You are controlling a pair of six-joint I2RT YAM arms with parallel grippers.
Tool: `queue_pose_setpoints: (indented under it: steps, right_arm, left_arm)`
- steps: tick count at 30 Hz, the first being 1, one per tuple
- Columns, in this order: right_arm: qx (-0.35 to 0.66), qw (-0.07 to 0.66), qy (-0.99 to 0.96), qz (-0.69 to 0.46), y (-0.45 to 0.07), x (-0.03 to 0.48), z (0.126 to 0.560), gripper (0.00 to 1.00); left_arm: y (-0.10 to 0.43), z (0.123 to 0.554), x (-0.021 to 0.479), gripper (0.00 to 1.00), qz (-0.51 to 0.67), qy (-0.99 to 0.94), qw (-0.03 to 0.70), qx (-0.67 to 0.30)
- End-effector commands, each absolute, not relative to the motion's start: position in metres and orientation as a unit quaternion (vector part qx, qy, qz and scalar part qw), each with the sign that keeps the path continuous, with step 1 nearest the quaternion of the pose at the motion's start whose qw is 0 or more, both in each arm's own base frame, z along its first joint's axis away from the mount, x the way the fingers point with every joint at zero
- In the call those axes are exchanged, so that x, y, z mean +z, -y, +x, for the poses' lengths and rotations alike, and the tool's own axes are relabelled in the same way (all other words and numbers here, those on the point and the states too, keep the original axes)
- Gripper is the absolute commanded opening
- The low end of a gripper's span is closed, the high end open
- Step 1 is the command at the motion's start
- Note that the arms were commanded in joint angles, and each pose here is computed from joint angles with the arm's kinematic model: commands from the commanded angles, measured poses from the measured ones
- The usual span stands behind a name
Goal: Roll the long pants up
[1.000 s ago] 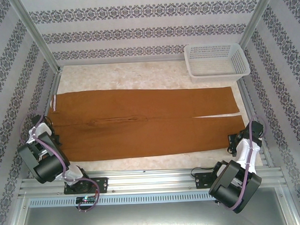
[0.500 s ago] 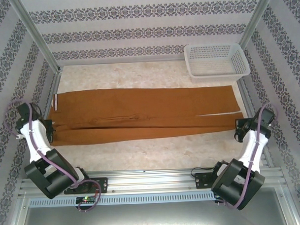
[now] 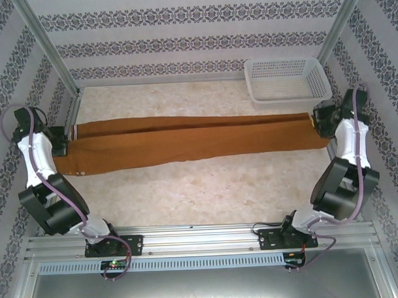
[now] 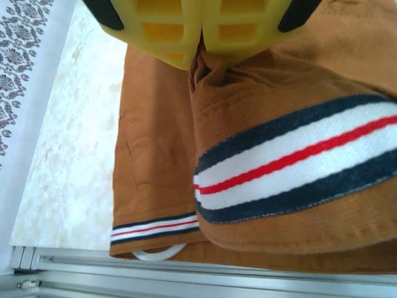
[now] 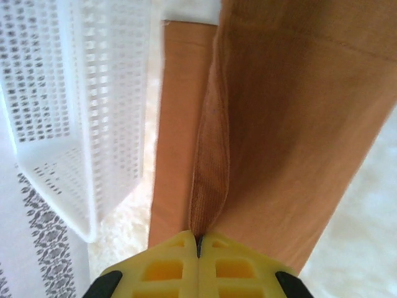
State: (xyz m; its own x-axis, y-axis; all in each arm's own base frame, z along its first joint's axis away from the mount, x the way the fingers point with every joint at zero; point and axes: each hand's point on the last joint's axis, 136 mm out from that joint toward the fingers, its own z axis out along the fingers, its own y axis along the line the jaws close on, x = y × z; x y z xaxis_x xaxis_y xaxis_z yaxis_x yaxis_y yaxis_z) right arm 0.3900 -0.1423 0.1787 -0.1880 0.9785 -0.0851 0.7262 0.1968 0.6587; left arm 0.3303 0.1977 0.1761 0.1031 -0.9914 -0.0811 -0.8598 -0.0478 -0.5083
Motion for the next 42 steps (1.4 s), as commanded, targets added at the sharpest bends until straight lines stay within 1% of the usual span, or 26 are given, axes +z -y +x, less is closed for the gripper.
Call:
queue_pose_setpoints:
  steps: [1, 10, 11, 12, 13, 14, 15, 16, 17, 18, 22, 23, 24, 25, 26, 27, 28, 30, 33, 36, 37, 38, 39, 40, 41, 42]
  right_arm:
    - [0.188, 0.318, -0.726, 0.581, 0.183, 0.187, 0.420, 0.00]
    - [0.163, 0.286, -0.762, 0.558, 0.183, 0.152, 0.470, 0.00]
    - [0.157, 0.286, -0.765, 0.556, 0.184, 0.150, 0.473, 0.00]
    - [0.153, 0.289, -0.769, 0.550, 0.185, 0.147, 0.479, 0.03]
    - [0.152, 0.297, -0.773, 0.539, 0.185, 0.146, 0.487, 0.21]
    - [0.146, 0.303, -0.777, 0.531, 0.186, 0.144, 0.493, 0.44]
    - [0.142, 0.309, -0.783, 0.521, 0.185, 0.144, 0.499, 0.66]
    - [0.134, 0.314, -0.789, 0.510, 0.185, 0.144, 0.504, 0.85]
    - [0.124, 0.319, -0.796, 0.499, 0.185, 0.146, 0.508, 0.93]
    - [0.117, 0.326, -0.801, 0.488, 0.184, 0.149, 0.511, 0.94]
    - [0.089, 0.358, -0.806, 0.462, 0.185, 0.175, 0.512, 0.94]
    - [0.086, 0.368, -0.808, 0.452, 0.182, 0.185, 0.510, 0.90]
    - [0.090, 0.373, -0.810, 0.443, 0.178, 0.192, 0.509, 0.83]
    - [0.102, 0.378, -0.813, 0.431, 0.172, 0.201, 0.506, 0.67]
    - [0.115, 0.381, -0.814, 0.422, 0.164, 0.208, 0.503, 0.38]
    - [0.121, 0.382, -0.816, 0.416, 0.159, 0.210, 0.499, 0.04]
    - [0.120, 0.379, -0.820, 0.411, 0.154, 0.210, 0.494, 0.00]
    - [0.124, 0.364, -0.836, 0.391, 0.140, 0.201, 0.486, 0.00]
    - [0.117, 0.308, -0.868, 0.371, 0.120, 0.164, 0.475, 0.00]
    - [0.110, 0.245, -0.892, 0.365, 0.111, 0.120, 0.467, 0.00]
    - [0.094, 0.227, -0.896, 0.371, 0.117, 0.109, 0.463, 0.21]
    - [0.081, 0.218, -0.899, 0.372, 0.122, 0.100, 0.460, 0.48]
    - [0.069, 0.212, -0.900, 0.374, 0.128, 0.093, 0.456, 0.67]
    - [0.055, 0.205, -0.901, 0.377, 0.137, 0.089, 0.452, 0.78]
    - [0.047, 0.199, -0.903, 0.377, 0.144, 0.087, 0.450, 0.84]
    - [0.042, 0.196, -0.904, 0.378, 0.151, 0.086, 0.449, 0.85]
  left_arm:
    - [-0.244, 0.365, 0.203, 0.00, -0.691, -0.639, 0.316, -0.118]
    - [-0.248, 0.421, 0.170, 0.00, -0.675, -0.672, 0.286, -0.108]
    - [-0.249, 0.426, 0.167, 0.02, -0.672, -0.675, 0.284, -0.106]
    - [-0.250, 0.433, 0.164, 0.22, -0.670, -0.679, 0.283, -0.104]
    - [-0.252, 0.439, 0.162, 0.56, -0.667, -0.681, 0.284, -0.098]
    - [-0.254, 0.446, 0.160, 0.91, -0.661, -0.686, 0.290, -0.092]
    - [-0.255, 0.452, 0.161, 1.00, -0.655, -0.689, 0.298, -0.089]
    - [-0.257, 0.458, 0.160, 1.00, -0.653, -0.689, 0.302, -0.087]
    - [-0.258, 0.463, 0.161, 1.00, -0.652, -0.688, 0.305, -0.088]
    - [-0.259, 0.466, 0.163, 1.00, -0.651, -0.688, 0.308, -0.089]
    - [-0.260, 0.469, 0.181, 1.00, -0.646, -0.691, 0.315, -0.083]
    - [-0.257, 0.467, 0.186, 0.86, -0.644, -0.692, 0.316, -0.085]
    - [-0.254, 0.466, 0.190, 0.63, -0.640, -0.694, 0.317, -0.091]
    - [-0.247, 0.465, 0.195, 0.29, -0.636, -0.698, 0.316, -0.098]
    - [-0.240, 0.461, 0.198, 0.02, -0.630, -0.703, 0.314, -0.102]
    - [-0.232, 0.457, 0.199, 0.00, -0.626, -0.708, 0.309, -0.103]
    - [-0.222, 0.452, 0.198, 0.00, -0.623, -0.714, 0.304, -0.102]
    - [-0.203, 0.441, 0.190, 0.00, -0.621, -0.719, 0.295, -0.099]
    - [-0.170, 0.437, 0.159, 0.00, -0.609, -0.733, 0.282, -0.109]
    - [-0.140, 0.433, 0.124, 0.00, -0.603, -0.752, 0.241, -0.109]
    - [-0.131, 0.433, 0.114, 0.00, -0.600, -0.758, 0.230, -0.113]
    - [-0.122, 0.434, 0.108, 0.00, -0.595, -0.763, 0.222, -0.120]
    - [-0.117, 0.435, 0.105, 0.00, -0.590, -0.766, 0.220, -0.126]
    - [-0.111, 0.436, 0.103, 0.06, -0.584, -0.771, 0.218, -0.131]
    - [-0.107, 0.437, 0.103, 0.25, -0.575, -0.777, 0.219, -0.133]
    - [-0.105, 0.437, 0.105, 0.43, -0.567, -0.783, 0.220, -0.130]
